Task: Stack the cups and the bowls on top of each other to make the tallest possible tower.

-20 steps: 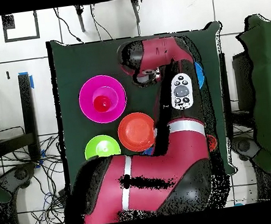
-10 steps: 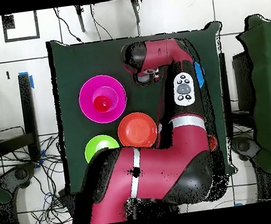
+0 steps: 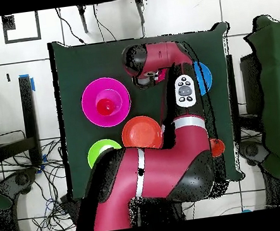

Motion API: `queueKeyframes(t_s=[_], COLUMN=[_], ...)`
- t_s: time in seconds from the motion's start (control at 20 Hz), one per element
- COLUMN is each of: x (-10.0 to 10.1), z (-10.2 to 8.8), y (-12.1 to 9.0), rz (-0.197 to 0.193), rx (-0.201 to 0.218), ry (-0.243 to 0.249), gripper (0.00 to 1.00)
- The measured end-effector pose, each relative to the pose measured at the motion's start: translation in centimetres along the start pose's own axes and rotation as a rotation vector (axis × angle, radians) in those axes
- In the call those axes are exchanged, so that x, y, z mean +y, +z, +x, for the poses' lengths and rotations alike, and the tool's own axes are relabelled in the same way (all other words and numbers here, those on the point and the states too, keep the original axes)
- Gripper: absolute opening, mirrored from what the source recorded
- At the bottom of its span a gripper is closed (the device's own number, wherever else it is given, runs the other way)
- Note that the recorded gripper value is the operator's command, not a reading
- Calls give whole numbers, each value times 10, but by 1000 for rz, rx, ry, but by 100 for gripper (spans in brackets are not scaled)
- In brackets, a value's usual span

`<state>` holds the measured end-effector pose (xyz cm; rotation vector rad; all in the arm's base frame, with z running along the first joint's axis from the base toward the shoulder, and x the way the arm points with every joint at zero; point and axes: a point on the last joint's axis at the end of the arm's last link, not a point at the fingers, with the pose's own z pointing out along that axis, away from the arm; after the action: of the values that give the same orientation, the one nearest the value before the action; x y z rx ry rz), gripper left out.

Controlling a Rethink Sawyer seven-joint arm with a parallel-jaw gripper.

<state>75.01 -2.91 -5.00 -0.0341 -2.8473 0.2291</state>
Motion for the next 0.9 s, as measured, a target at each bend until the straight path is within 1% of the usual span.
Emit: queueKeyframes(t_s=[0.9], x=[5], z=[-3], y=[0], rz=[-12], rx=[-7], ry=[-3], gripper=[100])
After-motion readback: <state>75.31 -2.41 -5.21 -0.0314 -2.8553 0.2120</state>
